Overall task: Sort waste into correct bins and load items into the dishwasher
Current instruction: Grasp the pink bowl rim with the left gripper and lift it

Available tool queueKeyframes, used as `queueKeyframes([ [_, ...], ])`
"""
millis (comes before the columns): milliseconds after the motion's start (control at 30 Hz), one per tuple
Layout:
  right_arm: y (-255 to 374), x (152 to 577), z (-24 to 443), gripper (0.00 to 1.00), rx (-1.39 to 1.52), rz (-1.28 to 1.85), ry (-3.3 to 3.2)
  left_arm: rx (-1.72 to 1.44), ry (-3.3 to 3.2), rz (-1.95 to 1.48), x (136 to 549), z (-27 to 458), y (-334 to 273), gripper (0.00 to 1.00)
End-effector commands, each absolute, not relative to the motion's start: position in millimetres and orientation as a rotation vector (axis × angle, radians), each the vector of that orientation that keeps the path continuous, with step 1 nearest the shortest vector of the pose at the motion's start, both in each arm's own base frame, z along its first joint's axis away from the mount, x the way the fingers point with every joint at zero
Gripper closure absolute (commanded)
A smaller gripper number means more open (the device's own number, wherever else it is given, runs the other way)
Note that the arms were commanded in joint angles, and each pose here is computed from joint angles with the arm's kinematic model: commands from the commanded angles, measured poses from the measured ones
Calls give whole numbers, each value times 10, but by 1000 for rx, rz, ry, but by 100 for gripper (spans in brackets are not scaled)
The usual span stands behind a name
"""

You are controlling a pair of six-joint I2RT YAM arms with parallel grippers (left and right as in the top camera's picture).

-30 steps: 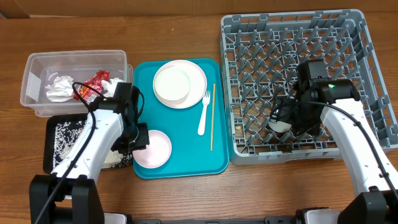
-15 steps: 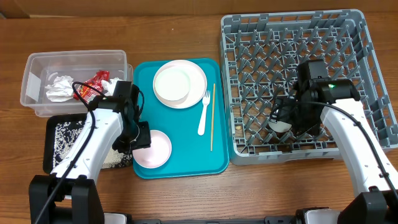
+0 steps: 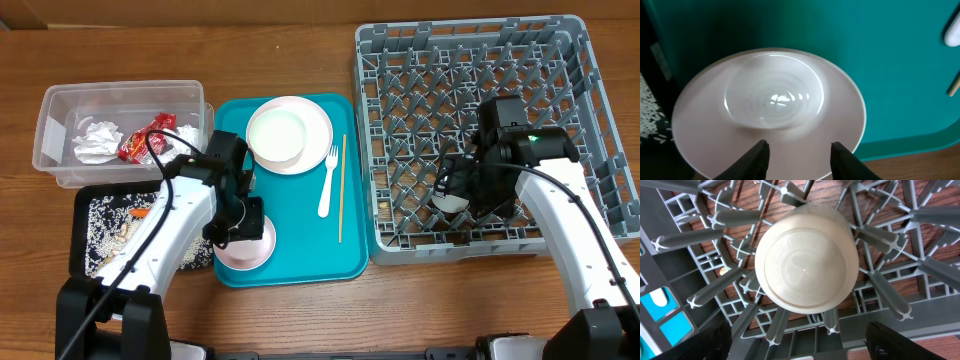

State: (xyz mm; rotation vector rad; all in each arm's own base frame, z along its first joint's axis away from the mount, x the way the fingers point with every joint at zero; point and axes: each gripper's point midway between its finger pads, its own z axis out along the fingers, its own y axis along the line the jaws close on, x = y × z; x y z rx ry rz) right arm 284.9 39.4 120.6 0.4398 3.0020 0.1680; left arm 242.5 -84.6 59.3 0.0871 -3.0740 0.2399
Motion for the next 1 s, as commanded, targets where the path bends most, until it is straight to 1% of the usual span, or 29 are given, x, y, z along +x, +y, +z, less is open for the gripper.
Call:
queueKeyframes([
  [0,410,2831,1176,12,436,169,3012,69,-3107,277,2493,690,-939,60],
  [133,409,2832,1176,12,436,168,3011,86,-3116,305,2522,696,-1002,61],
  [200,409,2833,1176,12,436,168,3011,48,-3116,391,2538,717,-1151,61],
  [267,409,2832,1176,12,436,168,3011,35,-3118,403,2532,721,-1222,67],
  [367,409,2831,1176,12,436,168,3012,40,-3137,342,2524,705,-1255,83],
  [400,410,2831,1176,12,437,169,3012,49,-3154,271,2524,690,-1214,89],
  [467,421,2832,1177,12,436,179,3012,67,-3165,217,2529,681,-1162,94],
  [533,423,2840,1178,12,436,181,3009,73,-3171,218,2548,682,-1158,95],
  [633,423,2841,1178,12,436,180,3008,75,-3175,257,2573,689,-1194,93],
  [700,423,2839,1178,12,436,180,3009,75,-3170,250,2561,688,-1186,96],
  [767,423,2839,1178,12,435,180,3009,75,-3162,242,2536,678,-1179,96],
  [967,422,2838,1178,12,436,180,3010,107,-3150,221,2432,508,-1210,96],
])
